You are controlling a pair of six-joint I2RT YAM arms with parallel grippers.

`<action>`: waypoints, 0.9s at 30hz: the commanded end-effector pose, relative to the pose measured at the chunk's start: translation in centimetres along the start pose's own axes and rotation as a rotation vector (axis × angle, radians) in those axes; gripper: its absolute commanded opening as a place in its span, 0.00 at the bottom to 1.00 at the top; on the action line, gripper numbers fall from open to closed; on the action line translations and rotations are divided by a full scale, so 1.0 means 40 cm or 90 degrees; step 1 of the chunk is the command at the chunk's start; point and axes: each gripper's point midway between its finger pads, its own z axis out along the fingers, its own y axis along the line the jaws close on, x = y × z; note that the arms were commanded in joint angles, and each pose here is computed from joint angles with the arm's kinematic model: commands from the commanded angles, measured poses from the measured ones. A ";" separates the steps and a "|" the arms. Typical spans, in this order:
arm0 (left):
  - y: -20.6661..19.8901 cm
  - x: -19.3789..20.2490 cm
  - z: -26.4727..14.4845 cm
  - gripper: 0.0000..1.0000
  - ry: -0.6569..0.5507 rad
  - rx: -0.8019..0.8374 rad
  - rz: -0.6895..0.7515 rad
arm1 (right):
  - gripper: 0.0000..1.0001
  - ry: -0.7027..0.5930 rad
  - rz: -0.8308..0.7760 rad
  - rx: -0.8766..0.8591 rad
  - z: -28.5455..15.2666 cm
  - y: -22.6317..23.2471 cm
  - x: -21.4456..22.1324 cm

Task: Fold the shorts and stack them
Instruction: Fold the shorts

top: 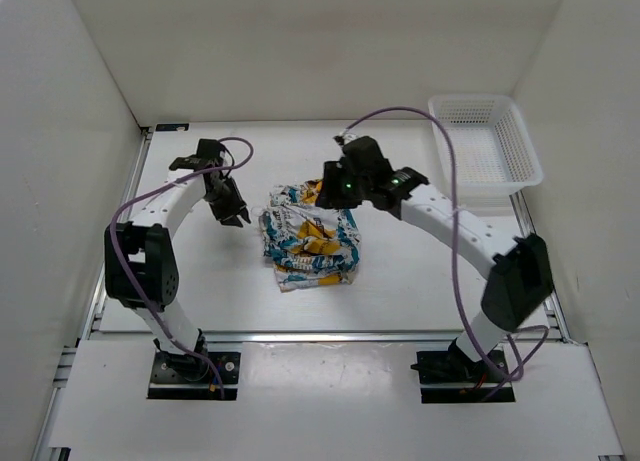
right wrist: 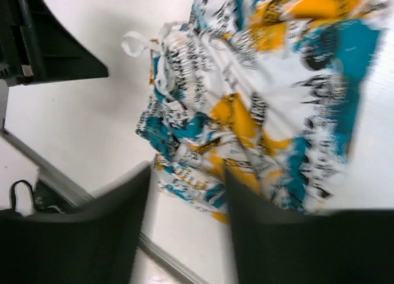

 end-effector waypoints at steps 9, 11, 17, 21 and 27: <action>-0.176 0.038 -0.020 0.24 -0.016 0.023 0.111 | 0.09 0.038 0.059 0.091 -0.013 -0.140 0.155; -0.168 0.028 0.033 0.23 -0.001 -0.001 0.108 | 0.09 0.070 0.062 0.110 0.021 -0.165 0.193; -0.083 0.039 0.149 0.21 0.036 -0.102 0.114 | 0.07 0.189 0.077 0.162 0.090 -0.241 0.334; -0.103 0.029 0.121 0.21 0.024 -0.084 0.115 | 0.14 0.187 0.065 0.201 0.076 -0.269 0.318; -0.182 -0.057 -0.155 0.55 -0.109 -0.040 0.137 | 1.00 -0.030 0.019 0.284 -0.144 -0.241 0.059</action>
